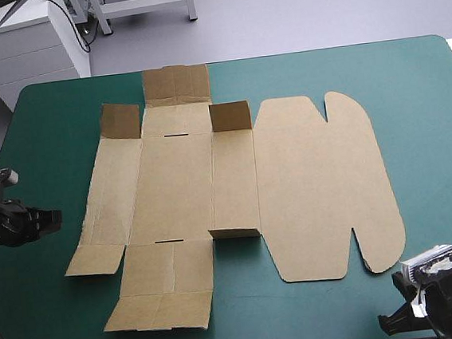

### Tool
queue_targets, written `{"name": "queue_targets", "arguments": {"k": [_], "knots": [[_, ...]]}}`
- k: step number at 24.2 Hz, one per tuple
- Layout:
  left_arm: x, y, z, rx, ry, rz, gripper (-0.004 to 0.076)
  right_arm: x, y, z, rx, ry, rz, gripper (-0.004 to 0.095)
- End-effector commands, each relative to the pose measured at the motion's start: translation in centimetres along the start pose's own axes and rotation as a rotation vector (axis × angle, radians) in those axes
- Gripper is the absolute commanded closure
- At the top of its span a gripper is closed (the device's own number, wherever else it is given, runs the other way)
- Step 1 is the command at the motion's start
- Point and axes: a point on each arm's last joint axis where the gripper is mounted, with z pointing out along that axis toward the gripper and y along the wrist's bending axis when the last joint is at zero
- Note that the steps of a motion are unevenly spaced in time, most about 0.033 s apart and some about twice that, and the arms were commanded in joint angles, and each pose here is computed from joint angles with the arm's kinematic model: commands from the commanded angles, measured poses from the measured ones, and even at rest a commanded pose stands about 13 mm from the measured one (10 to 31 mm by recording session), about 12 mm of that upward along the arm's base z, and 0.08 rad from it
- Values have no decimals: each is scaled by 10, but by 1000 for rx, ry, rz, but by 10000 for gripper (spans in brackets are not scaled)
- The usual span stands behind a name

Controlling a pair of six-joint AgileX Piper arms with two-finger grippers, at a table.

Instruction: Fold the box

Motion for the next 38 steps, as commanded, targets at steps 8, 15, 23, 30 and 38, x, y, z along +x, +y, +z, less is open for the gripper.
{"name": "queue_targets", "arguments": {"k": [8,15,23,30,38], "knots": [[-16,43,37,-36,31,-88,488,-11,0,-4,4,-70,5,927],[-15,68,88,111,115,-182,281,-11,-1,-4,7,-69,6,927],[-17,69,107,269,111,-223,281,-11,-1,-4,7,-69,6,927],[-13,67,114,342,166,-221,281,-11,-1,-4,7,-69,6,927],[-20,45,127,361,197,-139,281,-11,-1,-4,7,-69,6,927]]}}
